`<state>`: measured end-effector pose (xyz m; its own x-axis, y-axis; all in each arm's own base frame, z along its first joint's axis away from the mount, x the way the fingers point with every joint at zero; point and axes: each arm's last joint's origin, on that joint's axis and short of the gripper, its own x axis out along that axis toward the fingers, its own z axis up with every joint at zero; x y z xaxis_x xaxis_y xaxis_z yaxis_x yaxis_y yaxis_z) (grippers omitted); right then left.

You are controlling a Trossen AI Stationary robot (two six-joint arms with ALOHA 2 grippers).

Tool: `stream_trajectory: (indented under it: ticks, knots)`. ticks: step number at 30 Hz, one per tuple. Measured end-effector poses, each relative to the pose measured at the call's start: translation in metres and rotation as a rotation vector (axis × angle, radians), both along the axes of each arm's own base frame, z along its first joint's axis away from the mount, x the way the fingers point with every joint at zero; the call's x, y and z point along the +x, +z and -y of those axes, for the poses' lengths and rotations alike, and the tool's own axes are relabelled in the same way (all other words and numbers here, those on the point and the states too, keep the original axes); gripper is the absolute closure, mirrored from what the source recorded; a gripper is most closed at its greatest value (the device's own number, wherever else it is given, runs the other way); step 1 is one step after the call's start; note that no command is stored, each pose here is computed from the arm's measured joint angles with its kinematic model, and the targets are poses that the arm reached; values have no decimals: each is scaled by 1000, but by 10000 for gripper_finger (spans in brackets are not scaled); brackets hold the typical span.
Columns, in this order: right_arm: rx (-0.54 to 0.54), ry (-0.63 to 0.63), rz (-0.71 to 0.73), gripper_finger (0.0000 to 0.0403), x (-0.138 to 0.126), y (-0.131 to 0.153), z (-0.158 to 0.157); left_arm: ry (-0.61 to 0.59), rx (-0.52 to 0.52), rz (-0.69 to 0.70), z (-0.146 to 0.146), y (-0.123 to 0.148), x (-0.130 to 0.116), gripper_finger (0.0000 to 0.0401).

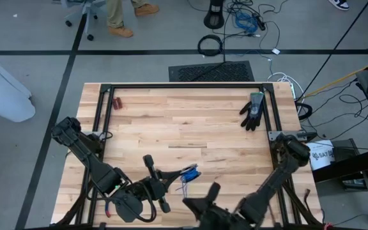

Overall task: Coil cords
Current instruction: Uncoil the blue wire from the spool

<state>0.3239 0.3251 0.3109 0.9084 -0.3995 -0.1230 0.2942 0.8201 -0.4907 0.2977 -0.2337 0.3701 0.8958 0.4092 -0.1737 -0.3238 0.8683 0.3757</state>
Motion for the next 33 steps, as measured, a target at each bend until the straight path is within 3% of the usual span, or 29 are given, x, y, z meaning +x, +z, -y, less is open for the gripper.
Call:
stream_trajectory:
  ticks: [9,16,28,33]
  knots:
    - [28,38,97,402,-47,50,-13,-46,46,-79,2,-7,-4,398]
    - [-7,-15,113,402,-78,66,-20,-110,43,-132,3,-11,-6,398]
    - [-129,18,29,402,-91,51,-22,-79,33,-109,2,-10,-6,398]
    - [-130,178,-104,392,-77,37,-13,-78,33,-108,2,-10,-6,398]
